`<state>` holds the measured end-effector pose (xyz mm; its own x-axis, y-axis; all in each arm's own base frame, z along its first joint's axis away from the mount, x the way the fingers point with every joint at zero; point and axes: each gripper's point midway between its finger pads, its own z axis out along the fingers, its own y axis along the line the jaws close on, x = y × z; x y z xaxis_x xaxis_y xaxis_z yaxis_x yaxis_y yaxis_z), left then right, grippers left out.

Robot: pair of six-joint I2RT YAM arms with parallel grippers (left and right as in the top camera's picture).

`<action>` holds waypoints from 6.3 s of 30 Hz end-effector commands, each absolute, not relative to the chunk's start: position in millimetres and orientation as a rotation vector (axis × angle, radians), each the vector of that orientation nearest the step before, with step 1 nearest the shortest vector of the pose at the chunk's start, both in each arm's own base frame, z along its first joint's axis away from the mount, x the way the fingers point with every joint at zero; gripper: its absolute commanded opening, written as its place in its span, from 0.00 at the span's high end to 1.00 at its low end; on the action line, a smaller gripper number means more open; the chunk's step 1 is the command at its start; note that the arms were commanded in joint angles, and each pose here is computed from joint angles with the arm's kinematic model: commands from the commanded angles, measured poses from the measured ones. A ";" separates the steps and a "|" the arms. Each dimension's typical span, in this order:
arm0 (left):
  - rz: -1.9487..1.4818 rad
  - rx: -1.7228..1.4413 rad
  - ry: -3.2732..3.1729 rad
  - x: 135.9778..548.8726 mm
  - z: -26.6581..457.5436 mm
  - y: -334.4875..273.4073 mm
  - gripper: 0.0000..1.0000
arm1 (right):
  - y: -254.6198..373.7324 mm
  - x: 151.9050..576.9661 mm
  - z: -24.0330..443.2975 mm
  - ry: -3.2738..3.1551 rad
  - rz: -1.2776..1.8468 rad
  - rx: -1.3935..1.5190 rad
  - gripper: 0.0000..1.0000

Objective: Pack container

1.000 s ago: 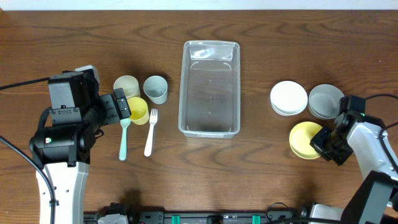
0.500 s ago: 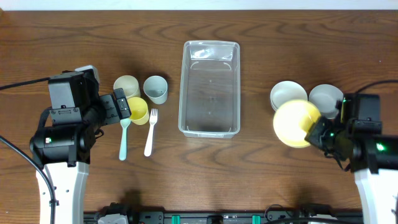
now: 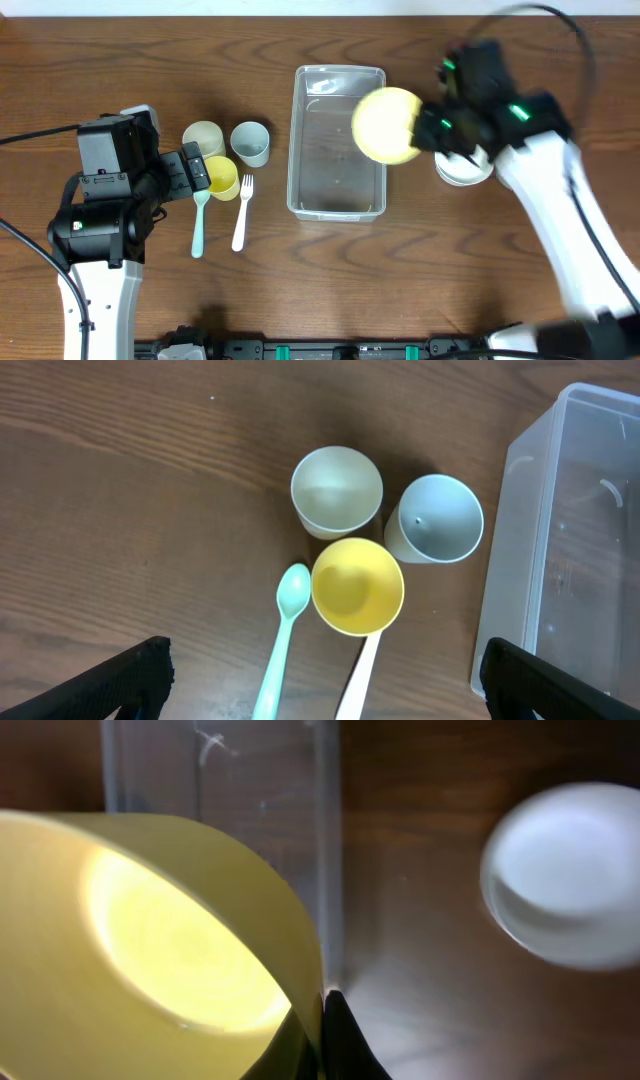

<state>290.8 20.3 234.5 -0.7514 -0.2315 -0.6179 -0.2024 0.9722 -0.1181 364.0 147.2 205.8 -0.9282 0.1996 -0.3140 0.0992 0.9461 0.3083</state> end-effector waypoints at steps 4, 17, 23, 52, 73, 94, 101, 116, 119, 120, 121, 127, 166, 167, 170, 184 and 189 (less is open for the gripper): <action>-0.033 -0.300 2.421 292.6 243.2 24.2 0.02 | 196.9 426.8 161.4 2.808 0.468 0.156 0.99; -0.033 -0.300 2.421 292.6 243.2 24.2 0.02 | 224.9 494.4 107.6 2.748 0.507 0.207 0.86; -0.033 -0.300 2.421 292.6 243.2 24.2 0.02 | 233.1 504.4 123.3 2.690 0.561 0.145 0.57; -0.033 -0.300 2.421 292.6 243.2 24.2 0.02 | -133.5 331.9 142.5 2.878 -0.127 1.343 0.28; -0.033 -0.300 2.421 292.6 243.2 24.2 0.02 | -132.8 316.9 18.0 2.868 -0.035 1.357 0.49; -0.033 -0.300 2.421 292.6 243.2 24.2 0.02 | -35.4 344.8 274.1 2.263 0.458 0.746 0.99; -0.033 -0.300 2.421 292.6 243.2 24.2 0.02 | 109.1 369.3 267.3 2.360 0.625 0.286 0.98; -0.033 -0.300 2.421 292.6 243.2 24.2 0.02 | 216.7 479.1 135.7 2.684 0.500 0.173 0.97; -0.033 -0.300 2.421 292.6 243.2 24.2 0.02 | 219.8 479.7 125.5 2.726 0.502 0.173 0.73; -0.033 -0.300 2.421 292.6 243.2 24.2 0.02 | 219.2 478.7 125.2 2.730 0.497 0.170 0.71; -0.033 -0.300 2.421 292.6 243.2 24.2 0.02 | 218.5 477.1 127.4 2.733 0.493 0.157 0.69; -0.033 -0.300 2.421 292.6 243.2 24.2 0.02 | 179.2 466.9 189.8 2.673 0.325 0.222 0.59; -0.033 -0.300 2.421 292.6 243.2 24.2 0.02 | 265.7 478.6 68.8 2.741 0.456 -0.226 0.83; -0.033 -0.300 2.421 292.6 243.2 24.2 0.02 | 265.3 480.7 63.4 2.743 0.454 -0.224 0.83; -0.033 -0.300 2.421 292.6 243.2 24.2 0.02 | 267.7 485.2 50.4 2.736 0.448 -0.263 0.83; -0.033 -0.300 2.421 292.6 243.2 24.2 0.02 | 247.5 458.2 30.1 2.875 0.361 -0.345 0.94; -0.033 -0.300 2.421 292.6 243.2 24.2 0.02 | 257.1 462.4 70.9 2.794 0.436 -0.359 0.83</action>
<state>290.7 20.4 234.7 -0.7514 -0.2311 -0.6180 -0.2024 0.9722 -0.1175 454.9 253.6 33.7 -0.9489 -0.1959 -0.2476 -0.2535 0.9402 0.2277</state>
